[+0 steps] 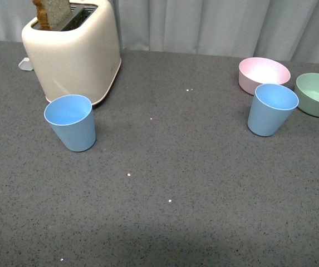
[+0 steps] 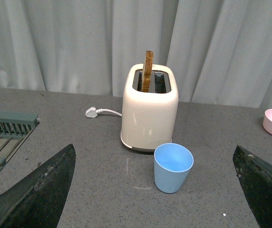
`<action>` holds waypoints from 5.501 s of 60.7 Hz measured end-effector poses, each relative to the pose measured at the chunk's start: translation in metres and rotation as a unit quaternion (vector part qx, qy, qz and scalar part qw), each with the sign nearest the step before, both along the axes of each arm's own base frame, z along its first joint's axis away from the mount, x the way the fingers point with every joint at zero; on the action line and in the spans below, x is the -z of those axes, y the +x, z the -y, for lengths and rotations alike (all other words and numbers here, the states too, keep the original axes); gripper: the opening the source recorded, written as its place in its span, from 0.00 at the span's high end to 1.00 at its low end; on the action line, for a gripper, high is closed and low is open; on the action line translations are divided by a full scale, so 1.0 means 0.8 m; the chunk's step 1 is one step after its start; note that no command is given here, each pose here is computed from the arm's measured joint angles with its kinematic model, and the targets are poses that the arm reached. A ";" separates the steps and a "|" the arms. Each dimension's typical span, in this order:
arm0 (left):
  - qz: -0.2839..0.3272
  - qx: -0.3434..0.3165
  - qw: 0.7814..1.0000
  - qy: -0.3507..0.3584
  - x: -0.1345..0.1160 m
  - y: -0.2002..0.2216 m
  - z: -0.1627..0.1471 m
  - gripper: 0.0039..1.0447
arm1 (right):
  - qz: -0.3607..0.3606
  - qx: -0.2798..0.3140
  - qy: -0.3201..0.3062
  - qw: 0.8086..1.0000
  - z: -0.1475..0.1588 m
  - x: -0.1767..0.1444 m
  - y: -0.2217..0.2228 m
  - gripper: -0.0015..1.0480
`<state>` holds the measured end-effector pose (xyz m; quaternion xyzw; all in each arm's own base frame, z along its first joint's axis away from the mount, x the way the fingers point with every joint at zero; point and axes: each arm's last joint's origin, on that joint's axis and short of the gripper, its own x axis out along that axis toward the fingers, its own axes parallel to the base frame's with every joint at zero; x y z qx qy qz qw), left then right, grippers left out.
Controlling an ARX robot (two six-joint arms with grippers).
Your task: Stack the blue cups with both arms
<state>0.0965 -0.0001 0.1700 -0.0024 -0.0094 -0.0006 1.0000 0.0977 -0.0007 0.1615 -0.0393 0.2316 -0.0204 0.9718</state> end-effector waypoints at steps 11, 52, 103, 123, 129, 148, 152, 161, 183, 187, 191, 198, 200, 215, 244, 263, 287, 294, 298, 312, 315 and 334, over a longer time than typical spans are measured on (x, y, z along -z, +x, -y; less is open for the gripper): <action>0.000 0.000 1.000 0.000 0.000 0.000 0.000 0.06 | 0.000 0.000 0.000 1.000 0.000 0.000 0.000 0.09; 0.000 0.000 1.000 0.000 0.000 0.000 0.000 0.06 | 0.000 0.000 0.000 1.000 0.000 0.000 0.000 0.09; -0.215 -0.077 0.968 -0.104 -0.015 0.104 0.003 0.06 | 0.000 0.000 0.000 1.000 0.000 0.000 0.000 0.09; -0.380 -0.083 0.908 -0.156 0.010 0.225 0.005 0.06 | 0.000 0.000 0.000 1.000 0.000 0.000 0.000 0.09; -0.412 -0.087 0.890 -0.175 0.018 0.257 0.010 0.06 | 0.000 0.000 0.000 1.000 0.000 0.000 0.000 0.09; -0.468 -0.091 0.852 -0.217 0.045 0.301 0.034 0.06 | 0.000 0.000 0.000 1.000 0.000 0.000 0.000 0.09; -0.471 -0.091 0.850 -0.218 0.047 0.306 0.038 0.06 | 0.000 0.000 0.000 1.000 0.000 0.000 0.000 0.09; -0.481 -0.098 0.843 -0.220 0.060 0.316 0.047 0.06 | 0.000 0.000 0.000 1.000 0.000 0.000 0.000 0.09; -0.506 -0.121 0.822 -0.231 0.091 0.337 0.058 0.48 | 0.000 0.000 0.000 1.000 0.000 0.000 0.000 0.09; -0.507 -0.122 0.821 -0.233 0.091 0.338 0.059 0.56 | 0.000 0.000 0.000 1.000 0.000 0.000 0.000 0.09; -0.507 -0.122 0.821 -0.233 0.090 0.339 0.060 0.65 | 0.000 0.000 0.000 1.000 0.000 0.000 0.000 0.09; -0.503 -0.124 0.823 -0.232 0.090 0.339 0.061 0.82 | 0.000 0.000 0.000 1.000 0.000 0.000 0.000 0.09; -0.502 -0.123 0.824 -0.233 0.090 0.339 0.061 0.89 | 0.000 0.000 0.000 1.000 0.000 0.000 0.000 0.09; -0.501 -0.106 0.826 -0.235 0.086 0.340 0.079 0.97 | 0.000 0.000 0.000 1.000 0.000 0.000 0.000 0.09; -0.519 -0.003 0.837 -0.171 0.072 0.370 0.233 0.97 | 0.000 0.000 0.000 1.000 0.000 0.000 0.000 0.09; -0.518 -0.018 0.843 -0.146 0.079 0.390 0.253 0.97 | 0.000 0.000 0.000 1.000 0.000 0.000 0.000 0.09; -0.513 -0.004 0.844 -0.159 0.070 0.391 0.263 0.45 | 0.000 0.000 0.000 1.000 0.000 0.000 0.000 0.09; -0.488 0.004 0.855 -0.174 0.048 0.390 0.260 0.25 | 0.000 0.000 0.000 1.000 0.000 0.000 0.000 0.09; -0.474 0.007 0.862 -0.178 0.036 0.390 0.258 0.13 | 0.000 0.000 0.000 1.000 0.000 0.000 0.000 0.09; -0.164 0.001 0.986 -0.033 0.060 0.338 0.188 0.44 | 0.000 0.000 0.000 1.000 0.000 0.000 0.000 0.09; -0.103 0.004 0.994 -0.032 0.053 0.321 0.167 0.51 | 0.000 0.001 0.000 1.000 0.000 0.000 0.000 0.09; -0.008 0.000 1.000 -0.010 0.007 0.222 0.080 0.97 | 0.000 0.000 0.000 1.000 0.000 0.000 0.000 0.09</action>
